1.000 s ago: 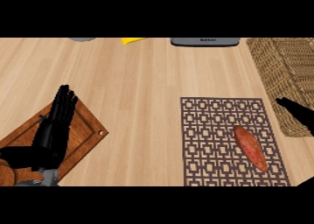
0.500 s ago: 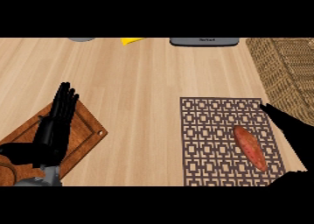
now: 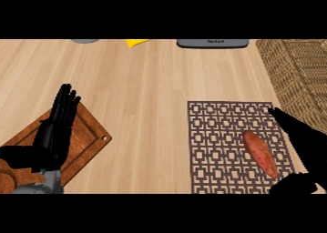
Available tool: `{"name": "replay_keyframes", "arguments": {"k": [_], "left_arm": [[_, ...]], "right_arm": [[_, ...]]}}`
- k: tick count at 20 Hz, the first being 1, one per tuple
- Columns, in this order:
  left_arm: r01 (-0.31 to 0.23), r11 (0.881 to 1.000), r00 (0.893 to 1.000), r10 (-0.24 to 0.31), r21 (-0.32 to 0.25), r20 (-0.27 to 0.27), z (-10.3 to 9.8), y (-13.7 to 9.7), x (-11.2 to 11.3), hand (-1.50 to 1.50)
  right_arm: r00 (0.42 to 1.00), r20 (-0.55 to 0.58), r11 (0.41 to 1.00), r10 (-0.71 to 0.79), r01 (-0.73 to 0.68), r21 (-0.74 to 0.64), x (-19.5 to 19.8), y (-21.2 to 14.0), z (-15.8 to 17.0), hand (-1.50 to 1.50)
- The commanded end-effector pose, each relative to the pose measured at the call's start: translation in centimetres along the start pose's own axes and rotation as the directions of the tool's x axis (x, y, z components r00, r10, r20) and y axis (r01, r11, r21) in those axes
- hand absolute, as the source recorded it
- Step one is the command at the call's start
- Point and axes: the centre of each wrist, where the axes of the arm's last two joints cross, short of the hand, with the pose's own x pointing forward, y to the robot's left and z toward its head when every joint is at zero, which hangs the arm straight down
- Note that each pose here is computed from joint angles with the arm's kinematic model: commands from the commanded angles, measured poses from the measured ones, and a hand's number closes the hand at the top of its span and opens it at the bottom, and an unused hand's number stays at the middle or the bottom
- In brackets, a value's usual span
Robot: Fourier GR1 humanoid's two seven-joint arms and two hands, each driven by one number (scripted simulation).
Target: Pick the sweet potato from the placemat and place it in the basket
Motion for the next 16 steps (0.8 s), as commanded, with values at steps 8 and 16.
{"name": "replay_keyframes", "arguments": {"k": [8,16], "left_arm": [[0.004,1.000,1.000,-0.004,-0.006,0.012,0.2,-0.8,-1.2,0.00],[-0.009,1.000,1.000,0.009,0.002,0.001,-0.1,3.0,0.1,0.00]], "right_arm": [[0.999,-0.046,0.999,0.020,-0.018,0.044,0.6,2.5,-2.3,-1.50],[0.999,-0.030,0.998,0.016,-0.014,0.062,-1.5,4.4,-1.4,-1.50]]}}
